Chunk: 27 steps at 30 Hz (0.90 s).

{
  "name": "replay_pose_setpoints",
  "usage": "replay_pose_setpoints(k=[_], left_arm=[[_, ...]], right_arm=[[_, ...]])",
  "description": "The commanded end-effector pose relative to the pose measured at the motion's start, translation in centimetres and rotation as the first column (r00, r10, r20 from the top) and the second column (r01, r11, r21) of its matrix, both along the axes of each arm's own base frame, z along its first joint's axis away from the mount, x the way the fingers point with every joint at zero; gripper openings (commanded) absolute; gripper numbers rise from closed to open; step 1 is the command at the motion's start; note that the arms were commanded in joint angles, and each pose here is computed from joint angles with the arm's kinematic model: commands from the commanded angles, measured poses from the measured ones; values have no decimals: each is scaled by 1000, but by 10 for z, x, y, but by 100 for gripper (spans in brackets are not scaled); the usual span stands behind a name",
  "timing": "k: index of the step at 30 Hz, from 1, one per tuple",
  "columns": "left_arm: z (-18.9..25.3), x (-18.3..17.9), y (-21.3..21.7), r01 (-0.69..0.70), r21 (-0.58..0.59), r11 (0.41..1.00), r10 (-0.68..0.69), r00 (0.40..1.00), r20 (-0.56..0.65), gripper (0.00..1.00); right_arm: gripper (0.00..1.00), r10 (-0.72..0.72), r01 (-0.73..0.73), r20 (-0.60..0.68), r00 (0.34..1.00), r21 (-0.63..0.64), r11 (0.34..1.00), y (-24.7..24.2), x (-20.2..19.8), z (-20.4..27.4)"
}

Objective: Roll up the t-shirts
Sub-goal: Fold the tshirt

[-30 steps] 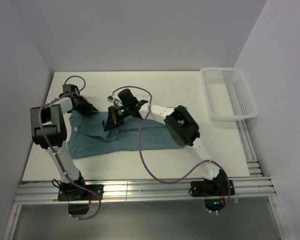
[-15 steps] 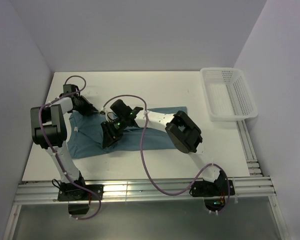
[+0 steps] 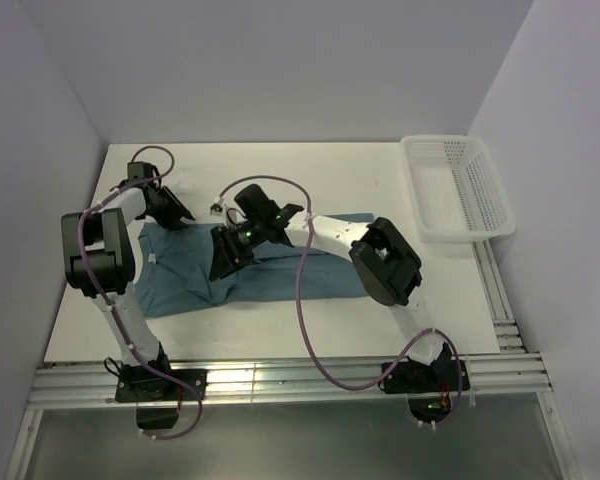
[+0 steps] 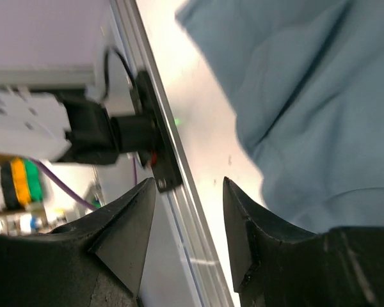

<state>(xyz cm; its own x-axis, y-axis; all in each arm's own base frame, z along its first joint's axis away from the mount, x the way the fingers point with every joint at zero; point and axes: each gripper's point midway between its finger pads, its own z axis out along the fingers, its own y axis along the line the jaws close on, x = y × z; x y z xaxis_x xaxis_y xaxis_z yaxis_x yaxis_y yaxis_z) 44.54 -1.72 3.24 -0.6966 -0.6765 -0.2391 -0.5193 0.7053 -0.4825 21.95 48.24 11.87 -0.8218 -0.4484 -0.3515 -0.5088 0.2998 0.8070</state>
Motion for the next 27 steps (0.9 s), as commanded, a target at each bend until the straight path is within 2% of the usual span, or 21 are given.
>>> replay_pose_setpoints(k=[1, 5, 7, 10, 16, 20, 23, 27], left_arm=[[52, 4, 11, 14, 82, 997, -19, 998, 67, 42], [66, -17, 7, 16, 67, 998, -20, 998, 56, 49], [76, -28, 0, 21, 40, 999, -24, 997, 68, 53], [76, -52, -7, 36, 26, 999, -37, 998, 45, 56], [74, -101, -18, 62, -7, 998, -62, 998, -15, 56], [70, -131, -24, 46, -30, 998, -48, 998, -46, 57], [68, -148, -31, 26, -53, 998, -30, 997, -74, 57], [63, -162, -45, 19, -63, 998, -26, 993, -116, 58]], right_arm=[[54, -122, 120, 13, 992, 102, 988, -3, 39, 33], [51, -171, 174, -33, 985, 91, 981, -8, 63, 16], [49, -163, 166, -49, 985, 62, 984, -8, 62, 4], [47, -132, 134, -65, 989, 32, 990, -8, 50, -12], [45, -65, 59, -90, 994, -71, 996, -18, 8, -50], [40, -43, 23, -122, 992, -155, 988, -34, -13, -74], [37, -45, 17, -124, 991, -215, 976, -49, -21, -83], [34, -50, 26, -111, 993, -207, 978, -53, -23, -75]])
